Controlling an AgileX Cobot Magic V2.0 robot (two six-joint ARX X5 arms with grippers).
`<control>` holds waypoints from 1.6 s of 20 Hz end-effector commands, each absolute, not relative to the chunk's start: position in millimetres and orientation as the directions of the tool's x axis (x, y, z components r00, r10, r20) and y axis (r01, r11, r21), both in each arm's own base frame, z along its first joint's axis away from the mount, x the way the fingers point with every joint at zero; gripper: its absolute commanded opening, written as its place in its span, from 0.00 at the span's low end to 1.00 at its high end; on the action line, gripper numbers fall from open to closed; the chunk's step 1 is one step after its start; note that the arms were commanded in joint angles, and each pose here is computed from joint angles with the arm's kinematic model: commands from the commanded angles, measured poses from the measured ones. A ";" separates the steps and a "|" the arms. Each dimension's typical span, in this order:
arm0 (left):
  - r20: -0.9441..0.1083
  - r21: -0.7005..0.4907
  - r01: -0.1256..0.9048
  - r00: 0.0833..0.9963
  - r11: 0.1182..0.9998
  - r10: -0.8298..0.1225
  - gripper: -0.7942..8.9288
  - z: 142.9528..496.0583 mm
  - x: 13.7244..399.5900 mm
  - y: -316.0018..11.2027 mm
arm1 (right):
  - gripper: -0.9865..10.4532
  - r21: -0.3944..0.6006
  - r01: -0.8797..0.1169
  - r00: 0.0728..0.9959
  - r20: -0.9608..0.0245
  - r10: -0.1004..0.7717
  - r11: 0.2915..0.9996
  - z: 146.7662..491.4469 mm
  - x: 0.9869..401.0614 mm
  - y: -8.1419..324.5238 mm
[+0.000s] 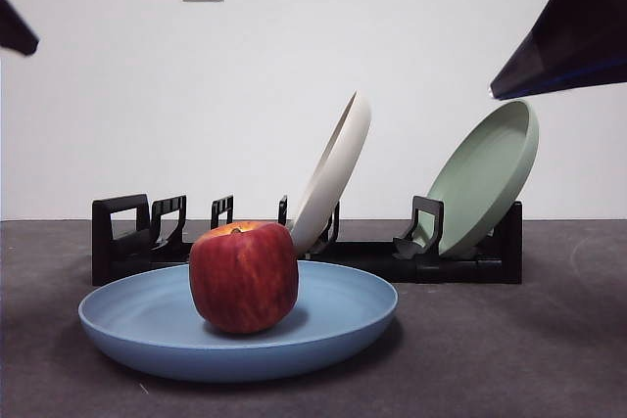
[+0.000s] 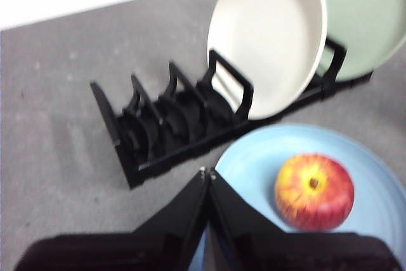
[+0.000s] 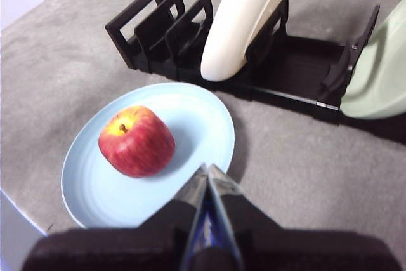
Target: Take the blue plate from the plate rack,put the plate on the table,take the apple from the table,put the apple in the plate
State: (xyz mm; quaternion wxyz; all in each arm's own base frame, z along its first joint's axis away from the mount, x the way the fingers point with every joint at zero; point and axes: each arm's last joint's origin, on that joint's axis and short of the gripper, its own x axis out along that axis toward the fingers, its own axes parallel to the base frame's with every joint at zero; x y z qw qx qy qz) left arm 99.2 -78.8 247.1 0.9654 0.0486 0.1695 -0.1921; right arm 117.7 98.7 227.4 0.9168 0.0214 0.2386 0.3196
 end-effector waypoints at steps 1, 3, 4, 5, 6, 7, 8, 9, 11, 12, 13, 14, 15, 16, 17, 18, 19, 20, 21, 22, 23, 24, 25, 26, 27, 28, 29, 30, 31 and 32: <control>-0.358 0.027 0.383 0.866 0.923 -0.349 0.08 245.0 99.1 -78.3 | 0.08 0.202 -0.568 0.682 -0.426 0.594 0.798 226.0 117.5 98.7; -0.362 0.029 0.384 0.865 0.923 -0.348 0.08 244.7 99.0 -78.2 | 0.08 0.203 -0.568 0.683 -0.425 0.594 0.797 226.1 117.4 98.6; -0.362 0.029 0.383 0.865 0.923 -0.348 0.08 244.7 99.0 -78.2 | 0.08 0.202 -0.569 0.683 -0.425 0.594 0.797 226.1 117.4 98.6; -0.362 0.029 0.383 0.865 0.923 -0.347 0.08 244.7 99.0 -78.1 | 0.08 0.202 -0.569 0.683 -0.425 0.594 0.797 226.1 117.4 98.6; -0.362 0.029 0.383 0.865 0.923 -0.348 0.08 244.7 99.0 -78.2 | 0.08 0.202 -0.569 0.683 -0.425 0.594 0.797 226.1 117.4 98.6; -0.362 0.029 0.383 0.865 0.923 -0.348 0.08 244.7 99.0 -78.2 | 0.08 0.202 -0.569 0.683 -0.425 0.594 0.797 226.1 117.4 98.6; -0.362 0.029 0.383 0.865 0.923 -0.348 0.08 244.7 99.0 -78.2 | 0.08 0.203 -0.568 0.683 -0.425 0.594 0.797 226.1 117.4 98.6; -0.362 0.029 0.383 0.865 0.923 -0.348 0.08 244.7 99.0 -78.2 | 0.08 0.202 -0.569 0.683 -0.425 0.594 0.797 226.1 117.4 98.6; -0.364 0.029 0.385 0.864 0.923 -0.349 0.08 244.4 98.6 -77.9 | 0.08 0.202 -0.569 0.683 -0.425 0.594 0.797 226.1 117.4 98.6; -0.347 0.036 0.378 0.873 0.925 -0.343 0.08 246.5 95.8 -74.3 | 0.08 0.203 -0.568 0.683 -0.425 0.594 0.797 226.1 117.4 98.6; -0.323 0.082 0.346 0.896 0.935 -0.304 0.08 249.0 92.9 -67.1 | 0.08 0.202 -0.569 0.683 -0.425 0.594 0.797 226.1 117.4 98.6; -0.295 0.080 0.327 0.910 0.942 -0.291 0.08 252.0 90.2 -60.5 | 0.08 0.202 -0.569 0.682 -0.425 0.595 0.797 226.1 117.4 98.6; -0.258 0.062 0.293 0.928 0.954 -0.268 0.08 255.6 87.4 -52.7 | 0.08 0.202 -0.568 0.683 -0.425 0.594 0.798 226.1 117.4 98.6; -0.219 0.043 0.245 0.948 0.969 -0.230 0.08 259.0 84.7 -43.6 | 0.08 0.202 -0.568 0.683 -0.425 0.594 0.798 226.1 117.5 98.5; -0.189 0.029 0.200 0.963 0.979 -0.191 0.08 261.4 82.3 -36.2 | 0.08 0.202 -0.568 0.683 -0.425 0.594 0.798 226.1 117.5 98.5; -0.162 0.014 0.158 0.975 0.987 -0.154 0.08 263.3 79.8 -28.5 | 0.08 0.202 -0.568 0.683 -0.425 0.594 0.798 226.1 117.5 98.5; -0.150 0.005 0.129 0.981 0.992 -0.127 0.08 263.8 77.8 -22.9 | 0.08 0.202 -0.568 0.683 -0.426 0.594 0.798 226.0 117.5 98.5; -0.143 -0.005 0.107 0.984 0.994 -0.107 0.08 263.6 75.1 -17.3 | 0.08 0.202 -0.568 0.683 -0.425 0.594 0.798 226.1 117.5 98.5; -0.142 -0.007 0.090 0.986 0.996 -0.090 0.08 263.1 73.2 -13.2 | 0.08 0.202 -0.568 0.683 -0.425 0.594 0.798 226.1 117.5 98.5; -0.142 -0.008 0.065 0.988 0.998 -0.066 0.08 262.3 71.4 -9.3 | 0.08 0.202 -0.568 0.683 -0.425 0.594 0.798 226.1 117.5 98.5; -0.138 -0.008 0.030 0.990 1.000 -0.031 0.08 261.4 70.4 -5.8 | 0.08 0.202 -0.568 0.683 -0.425 0.594 0.798 226.1 117.5 98.5; -0.131 -0.004 -0.003 0.991 1.000 0.003 0.08 259.4 69.9 -2.9 | 0.08 0.202 -0.568 0.683 -0.425 0.594 0.798 226.1 117.5 98.5; -0.125 0.003 -0.036 0.991 0.999 0.036 0.08 255.9 70.0 -0.5 | 0.08 0.203 -0.568 0.683 -0.426 0.594 0.798 226.0 117.5 98.5; -0.117 0.011 -0.065 0.991 0.998 0.066 0.08 250.0 70.8 1.6 | 0.08 0.202 -0.568 0.683 -0.425 0.594 0.798 226.1 117.5 98.5; -0.112 0.010 -0.085 0.990 0.996 0.086 0.08 244.1 72.0 3.0 | 0.08 0.202 -0.568 0.683 -0.425 0.594 0.798 226.1 117.5 98.5; -0.101 0.009 -0.105 0.989 0.994 0.105 0.08 236.3 74.2 4.5 | 0.08 0.202 -0.568 0.683 -0.425 0.594 0.798 226.1 117.5 98.5; -0.092 0.008 -0.117 0.989 0.993 0.117 0.08 229.4 76.5 5.6 | 0.08 0.202 -0.568 0.683 -0.425 0.594 0.798 226.1 117.5 98.5; -0.088 0.008 -0.127 0.988 0.992 0.127 0.08 221.4 79.1 6.6 | 0.08 0.202 -0.568 0.683 -0.425 0.594 0.798 226.1 117.5 98.5; -0.089 0.007 -0.133 0.987 0.991 0.133 0.08 213.4 81.2 7.3 | 0.08 0.202 -0.568 0.683 -0.425 0.594 0.798 226.1 117.5 98.5; -0.095 0.007 -0.139 0.986 0.990 0.139 0.08 205.5 83.3 8.0 | 0.08 0.202 -0.568 0.683 -0.425 0.594 0.798 226.1 117.5 98.5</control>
